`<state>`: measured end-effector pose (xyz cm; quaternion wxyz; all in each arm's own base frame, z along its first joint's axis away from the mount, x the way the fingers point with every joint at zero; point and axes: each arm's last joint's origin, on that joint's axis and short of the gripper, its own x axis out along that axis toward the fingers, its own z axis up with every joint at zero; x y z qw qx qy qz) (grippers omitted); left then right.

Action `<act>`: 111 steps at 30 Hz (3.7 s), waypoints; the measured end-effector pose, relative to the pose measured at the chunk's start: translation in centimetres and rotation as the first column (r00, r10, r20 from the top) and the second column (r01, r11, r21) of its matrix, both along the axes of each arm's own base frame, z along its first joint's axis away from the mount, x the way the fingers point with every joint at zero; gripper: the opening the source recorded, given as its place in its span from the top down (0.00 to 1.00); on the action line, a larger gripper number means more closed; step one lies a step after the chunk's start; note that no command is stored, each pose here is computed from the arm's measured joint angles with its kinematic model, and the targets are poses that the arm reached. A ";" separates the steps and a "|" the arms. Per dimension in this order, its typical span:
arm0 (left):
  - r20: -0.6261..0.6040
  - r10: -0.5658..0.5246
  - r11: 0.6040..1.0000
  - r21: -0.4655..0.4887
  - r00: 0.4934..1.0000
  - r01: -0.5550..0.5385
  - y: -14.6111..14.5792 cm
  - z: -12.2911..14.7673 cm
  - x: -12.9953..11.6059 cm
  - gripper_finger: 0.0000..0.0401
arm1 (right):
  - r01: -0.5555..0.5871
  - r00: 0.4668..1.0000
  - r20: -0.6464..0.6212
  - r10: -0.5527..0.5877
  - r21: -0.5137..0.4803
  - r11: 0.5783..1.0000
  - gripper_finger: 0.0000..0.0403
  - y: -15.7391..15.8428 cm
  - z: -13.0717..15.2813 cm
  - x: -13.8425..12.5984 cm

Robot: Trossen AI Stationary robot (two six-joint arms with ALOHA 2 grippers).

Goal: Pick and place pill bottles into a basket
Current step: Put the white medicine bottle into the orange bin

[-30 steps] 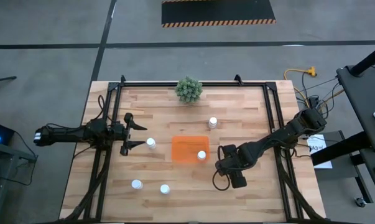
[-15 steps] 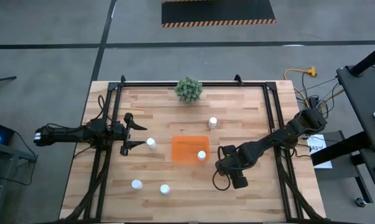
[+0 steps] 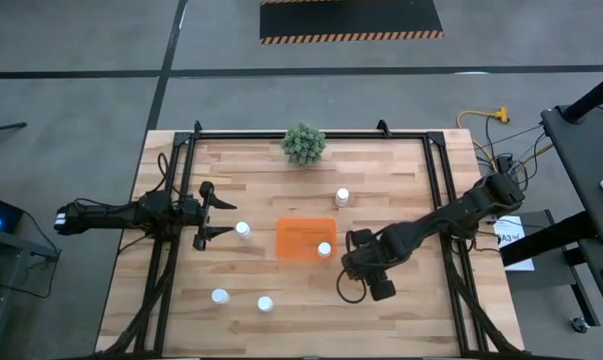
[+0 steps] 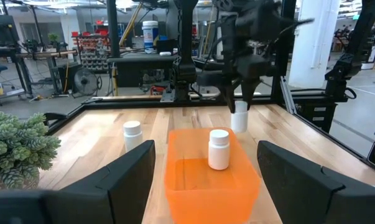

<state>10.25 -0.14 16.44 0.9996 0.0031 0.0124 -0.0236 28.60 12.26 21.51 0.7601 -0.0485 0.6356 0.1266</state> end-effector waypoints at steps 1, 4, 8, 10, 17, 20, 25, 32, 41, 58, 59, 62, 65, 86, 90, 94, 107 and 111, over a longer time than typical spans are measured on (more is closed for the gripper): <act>0.000 0.000 1.000 0.000 1.000 0.000 0.0 0.0 0.0 0.34 | -0.013 1.000 0.015 0.013 -0.008 1.000 0.61 0.0 0.4 0.2; 0.000 0.000 1.000 0.000 1.000 0.000 0.0 0.0 0.0 0.34 | -0.046 0.998 0.047 0.046 -0.017 0.999 0.62 0.0 1.7 0.7; 0.000 0.000 1.000 0.000 1.000 0.000 0.0 0.0 0.0 0.34 | -0.054 0.995 0.088 0.056 -0.026 0.998 0.62 -0.3 3.5 1.4; 0.000 0.000 1.000 0.000 1.000 0.000 0.0 0.0 0.0 0.34 | -0.059 0.993 0.100 0.061 -0.027 0.998 0.61 -0.6 4.4 1.7; 0.000 0.000 1.000 0.000 1.000 0.000 0.0 0.0 0.0 0.34 | -0.066 0.989 0.132 0.070 -0.033 0.997 0.62 -1.8 6.9 2.4; 0.000 0.000 1.000 0.000 1.000 0.000 0.0 0.0 0.0 0.34 | -0.058 0.990 0.123 0.062 -0.040 0.998 0.62 -2.5 7.5 2.5; 0.000 0.000 1.000 0.000 1.000 0.000 0.0 0.0 0.0 0.34 | -0.055 0.991 0.118 0.061 -0.054 0.997 0.62 -3.9 7.8 2.8; 0.000 0.000 1.000 0.000 1.000 0.000 0.0 0.0 0.0 0.34 | -0.052 0.990 0.129 0.061 -0.072 0.996 0.62 -6.2 8.1 3.4; 0.000 0.000 1.000 0.000 1.000 0.000 0.0 0.0 0.0 0.34 | -0.050 0.990 0.129 0.062 -0.097 0.994 0.62 -8.7 7.6 5.3; 0.000 0.000 1.000 0.000 1.000 0.000 0.0 0.0 0.0 0.34 | -0.098 0.992 0.073 0.107 -0.122 0.988 0.62 -10.5 6.0 9.0; -0.001 0.000 1.000 0.000 1.000 0.000 0.0 0.0 0.0 0.34 | -0.101 0.992 0.061 0.109 -0.123 0.987 0.62 -10.6 5.6 9.1; -0.001 0.000 1.000 0.000 1.000 0.000 0.0 0.0 0.0 0.34 | -0.105 0.993 0.032 0.110 -0.123 0.987 0.62 -10.9 4.6 9.6; 0.000 0.000 1.000 0.000 1.000 0.000 0.0 0.0 0.0 0.34 | -0.104 0.994 0.007 0.106 -0.121 0.987 0.62 -11.2 3.7 10.0; 0.000 0.000 1.000 0.000 1.000 0.000 0.0 0.0 0.0 0.34 | -0.137 0.990 -0.034 0.134 -0.121 0.983 0.62 -11.5 -0.2 11.7; 0.000 0.000 1.000 0.000 1.000 0.000 0.0 0.0 0.0 0.34 | -0.136 0.990 -0.047 0.132 -0.119 0.983 0.62 -11.4 -0.5 11.6; 0.000 0.000 1.000 0.000 1.000 0.000 0.0 0.0 0.0 0.34 | -0.137 0.990 -0.052 0.132 -0.119 0.983 0.59 -11.4 -0.7 11.5; 0.000 0.000 1.000 0.000 1.000 0.000 0.0 0.0 0.0 0.34 | -0.133 0.990 -0.058 0.127 -0.119 0.984 0.54 -11.4 -0.7 11.5; 0.000 0.000 1.000 0.000 1.000 0.000 0.0 0.0 0.0 0.34 | -0.130 0.991 -0.058 0.124 -0.119 0.984 0.54 -11.5 -0.7 11.5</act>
